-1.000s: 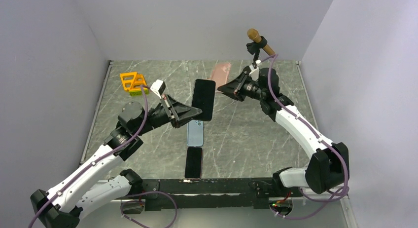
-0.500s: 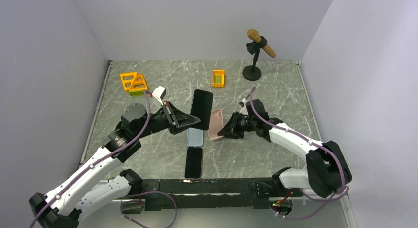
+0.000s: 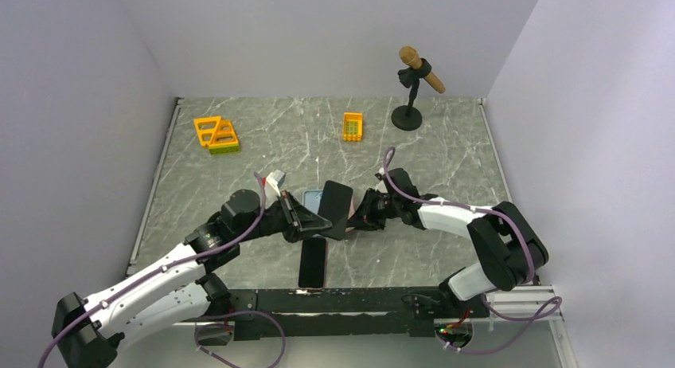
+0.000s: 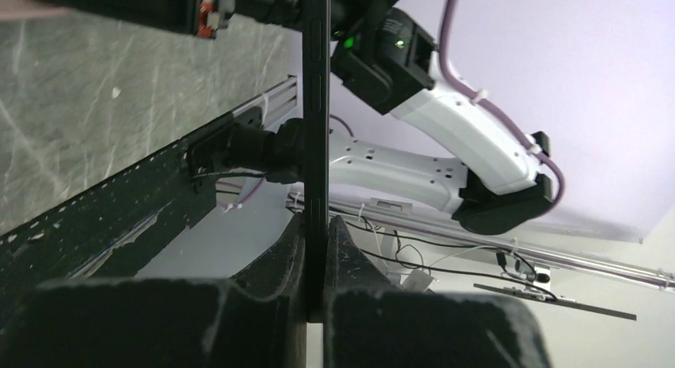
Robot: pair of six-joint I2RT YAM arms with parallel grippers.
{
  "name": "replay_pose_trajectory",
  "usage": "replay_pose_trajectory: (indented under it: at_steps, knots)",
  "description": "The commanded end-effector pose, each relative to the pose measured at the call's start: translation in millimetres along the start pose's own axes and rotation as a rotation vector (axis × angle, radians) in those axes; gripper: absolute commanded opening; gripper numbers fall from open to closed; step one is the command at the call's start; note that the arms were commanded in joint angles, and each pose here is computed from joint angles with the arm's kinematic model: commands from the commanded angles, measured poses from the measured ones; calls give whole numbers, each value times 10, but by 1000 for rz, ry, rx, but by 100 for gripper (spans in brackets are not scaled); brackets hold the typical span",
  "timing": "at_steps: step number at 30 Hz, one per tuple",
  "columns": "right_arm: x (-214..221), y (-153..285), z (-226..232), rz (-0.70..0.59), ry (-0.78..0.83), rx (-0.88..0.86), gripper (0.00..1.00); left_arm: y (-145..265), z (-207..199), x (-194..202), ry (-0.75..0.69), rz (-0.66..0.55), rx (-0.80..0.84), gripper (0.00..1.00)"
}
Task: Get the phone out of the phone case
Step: Place the phone case at the center of the board, then place the phone at the center of the board.
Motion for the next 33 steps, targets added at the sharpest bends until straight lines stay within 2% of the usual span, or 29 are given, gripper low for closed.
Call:
replay_pose_trajectory:
  at_steps: [1,3,4,7,8,10,12,13,17,21,30,33]
  knots:
    - [-147,-53,1,-100,54,-33,0,-52,-160,18,46,-78,85,0]
    - [-163,-73,-11,-104,56,-32,0,-122,-71,120,82,-67,64,0]
    - [-162,-89,5,-95,62,-41,6,-160,-44,202,94,-53,65,0]
    - [-137,-82,35,-68,63,-52,35,-270,61,358,116,-48,51,0]
    - [-146,-39,22,-85,64,-21,42,-308,128,401,120,-47,33,0]
    - [-184,118,-45,-144,79,80,63,-371,243,493,127,-41,-1,0]
    - [-228,384,-91,-216,91,184,96,-409,336,617,137,-21,-32,0]
    - [-268,535,-136,-263,88,236,99,-428,383,649,140,-30,-47,0]
    - [-271,1047,-168,-367,99,307,100,-477,627,799,180,-63,-115,0]
    - [-218,1305,-112,-414,113,296,100,-495,907,954,207,-90,-213,0]
    - [-31,1315,-213,-394,55,227,100,-540,1238,1127,228,-90,-269,1]
    - [-12,1339,-206,-400,60,217,100,-529,1332,1147,260,-91,-273,8]
Point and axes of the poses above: each gripper's point midway between its finger pads, its own y axis back along the fingers, its own z axis along the line the jaws close on, x = y × z, the point moved 4 cm from there along y, back along the fingers, and after that the axes turned 12 degrees about -y, right-handed, at the moved point
